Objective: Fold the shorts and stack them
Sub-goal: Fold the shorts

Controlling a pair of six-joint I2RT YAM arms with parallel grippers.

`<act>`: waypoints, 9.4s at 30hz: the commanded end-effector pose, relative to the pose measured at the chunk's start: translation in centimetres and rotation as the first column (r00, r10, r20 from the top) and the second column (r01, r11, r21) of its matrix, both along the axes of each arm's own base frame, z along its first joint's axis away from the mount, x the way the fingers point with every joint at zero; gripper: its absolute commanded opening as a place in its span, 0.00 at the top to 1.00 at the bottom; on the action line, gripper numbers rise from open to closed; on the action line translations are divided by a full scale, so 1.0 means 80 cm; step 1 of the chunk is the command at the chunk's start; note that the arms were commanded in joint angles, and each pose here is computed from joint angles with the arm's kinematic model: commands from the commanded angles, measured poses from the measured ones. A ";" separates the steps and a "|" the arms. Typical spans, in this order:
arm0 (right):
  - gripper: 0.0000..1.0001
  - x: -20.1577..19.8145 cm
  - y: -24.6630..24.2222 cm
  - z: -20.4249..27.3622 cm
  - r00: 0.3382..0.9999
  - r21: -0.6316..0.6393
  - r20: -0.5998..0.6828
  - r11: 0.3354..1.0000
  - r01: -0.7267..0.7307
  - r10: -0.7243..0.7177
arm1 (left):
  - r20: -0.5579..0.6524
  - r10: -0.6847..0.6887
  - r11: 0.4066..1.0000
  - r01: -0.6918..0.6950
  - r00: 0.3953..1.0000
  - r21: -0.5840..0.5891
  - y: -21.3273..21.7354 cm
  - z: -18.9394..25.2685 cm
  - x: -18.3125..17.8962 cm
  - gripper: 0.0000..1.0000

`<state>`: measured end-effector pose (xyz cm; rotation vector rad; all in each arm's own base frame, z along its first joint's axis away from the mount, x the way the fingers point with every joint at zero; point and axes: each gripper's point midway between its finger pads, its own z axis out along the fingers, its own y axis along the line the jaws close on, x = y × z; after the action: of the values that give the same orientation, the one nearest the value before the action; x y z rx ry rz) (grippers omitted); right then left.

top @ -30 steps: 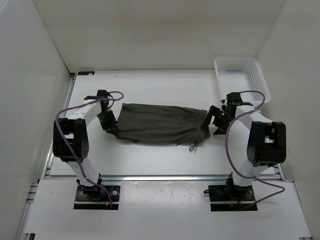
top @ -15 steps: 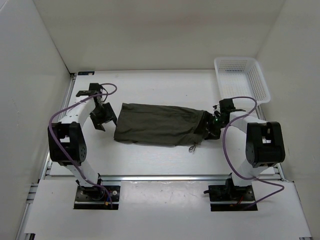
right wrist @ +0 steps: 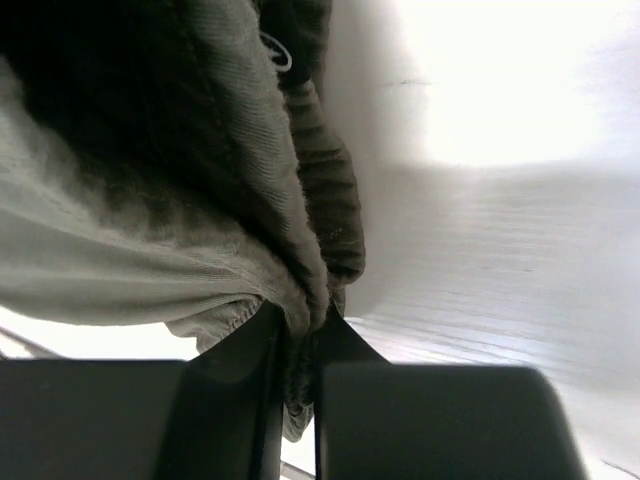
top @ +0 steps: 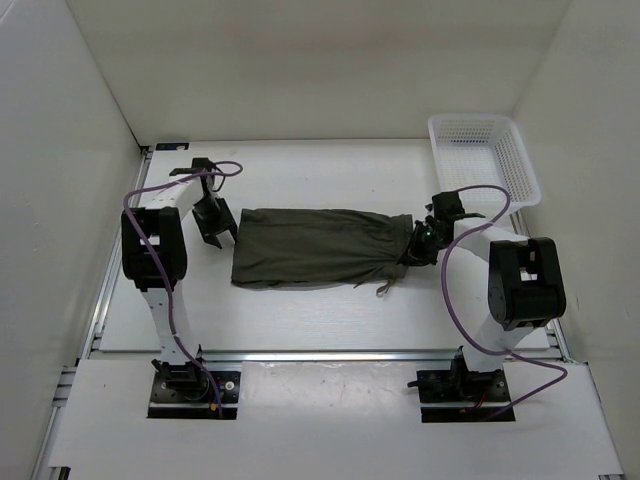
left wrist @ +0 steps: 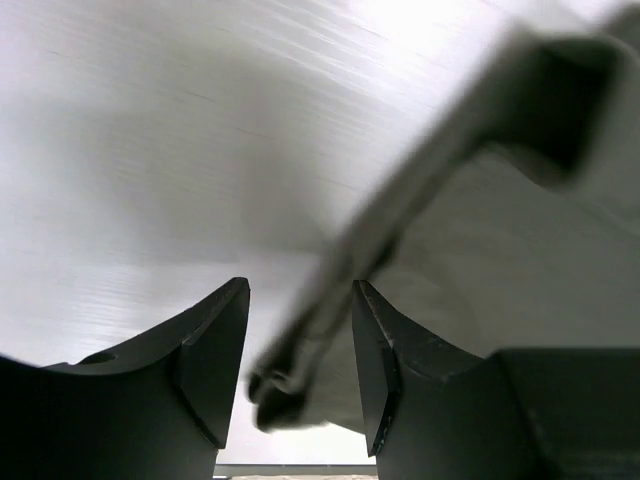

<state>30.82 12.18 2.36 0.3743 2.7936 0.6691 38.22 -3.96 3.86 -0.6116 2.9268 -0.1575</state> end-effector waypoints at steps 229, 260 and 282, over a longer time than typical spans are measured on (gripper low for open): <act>0.02 -0.062 -0.066 0.104 0.990 -0.146 0.103 0.983 0.110 -0.096 | 0.343 -0.413 0.902 0.327 0.843 0.283 -0.230 0.220 0.003 0.90; 0.30 -0.053 0.032 0.173 0.979 0.217 0.193 0.970 -0.110 0.068 | 0.301 -0.512 0.859 0.490 0.804 0.151 -0.352 0.206 -0.118 0.90; 0.06 -0.024 0.158 0.174 0.987 0.501 0.053 0.851 -0.159 0.153 | 0.315 -0.451 0.891 0.440 0.835 0.110 -0.331 0.222 -0.124 0.90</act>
<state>29.84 21.90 12.17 0.1459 2.7132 1.1028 28.78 -31.00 19.18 0.1522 2.7151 -0.1741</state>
